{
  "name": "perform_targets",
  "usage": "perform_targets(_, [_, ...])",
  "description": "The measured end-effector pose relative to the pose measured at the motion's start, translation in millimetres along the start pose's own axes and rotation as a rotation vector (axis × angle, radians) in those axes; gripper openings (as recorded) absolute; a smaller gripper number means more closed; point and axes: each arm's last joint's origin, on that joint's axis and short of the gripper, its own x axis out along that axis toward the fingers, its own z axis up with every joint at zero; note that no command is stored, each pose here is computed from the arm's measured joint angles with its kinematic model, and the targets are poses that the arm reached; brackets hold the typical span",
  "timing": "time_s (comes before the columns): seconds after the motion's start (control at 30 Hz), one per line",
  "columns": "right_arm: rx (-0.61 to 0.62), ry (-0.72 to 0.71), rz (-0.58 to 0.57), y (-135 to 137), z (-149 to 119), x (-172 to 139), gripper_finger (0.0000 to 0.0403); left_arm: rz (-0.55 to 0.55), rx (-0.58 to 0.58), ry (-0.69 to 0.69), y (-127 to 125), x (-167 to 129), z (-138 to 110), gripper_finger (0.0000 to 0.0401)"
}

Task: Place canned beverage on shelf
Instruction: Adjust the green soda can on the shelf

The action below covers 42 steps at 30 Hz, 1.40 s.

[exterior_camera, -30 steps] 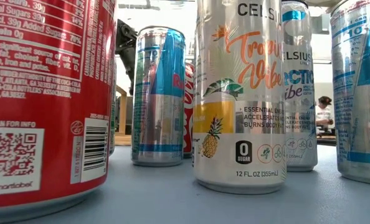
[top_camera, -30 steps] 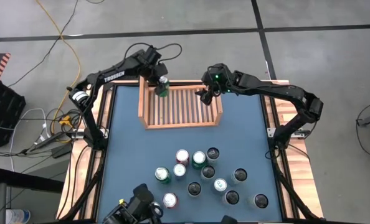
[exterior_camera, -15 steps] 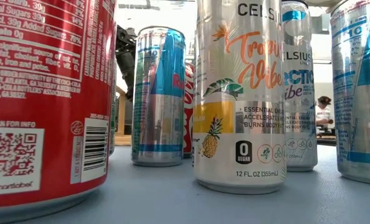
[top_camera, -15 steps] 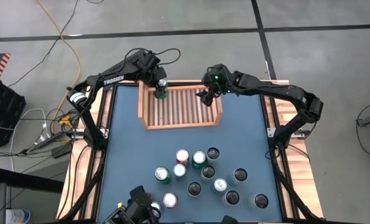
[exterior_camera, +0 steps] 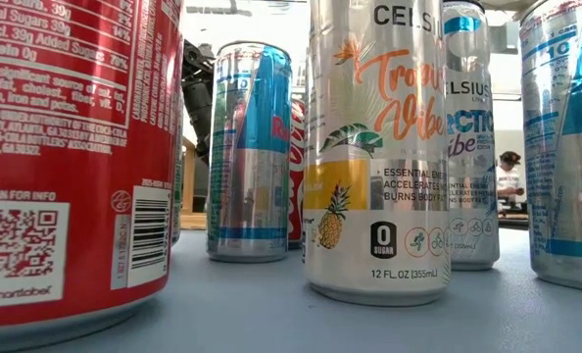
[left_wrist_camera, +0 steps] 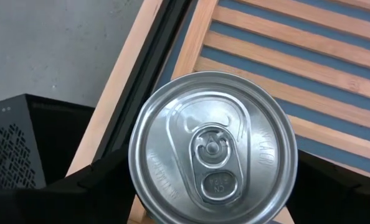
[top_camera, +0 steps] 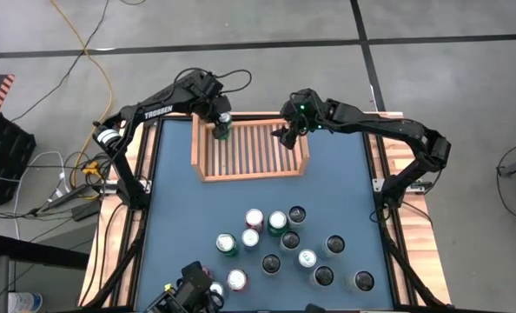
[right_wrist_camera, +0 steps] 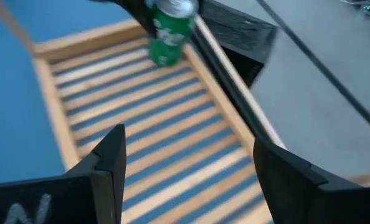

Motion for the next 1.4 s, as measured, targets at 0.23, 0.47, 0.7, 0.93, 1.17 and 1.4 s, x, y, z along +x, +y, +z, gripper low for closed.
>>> perform_targets(0.23, [0.024,-0.117,0.038,12.7,12.2,-1.0,0.026,-0.042,0.006,-0.019,-0.7,-0.8,0.5,0.032])
perform_targets(0.47, [0.049,-0.201,0.093,35.3,21.5,-2.2,0.026,-0.073,0.017,-0.037,-1.9,-4.0,2.4,0.0321])
perform_targets(0.7, [0.006,-0.142,0.152,64.2,12.8,23.3,0.026,-0.077,0.028,-0.036,-2.0,-4.5,2.5,0.0322])
perform_targets(0.93, [0.0,-0.089,0.156,71.1,2.6,46.1,0.026,-0.083,0.035,-0.015,-2.0,-5.0,0.5,0.0323])
perform_targets(1.17, [0.018,-0.11,0.141,63.7,4.8,47.1,0.026,-0.092,0.072,0.023,-3.2,-5.2,-3.2,0.0333])
perform_targets(1.4, [0.021,-0.108,0.138,61.5,4.6,47.4,0.026,-0.088,0.082,0.035,-3.4,-5.2,-4.2,0.0346])
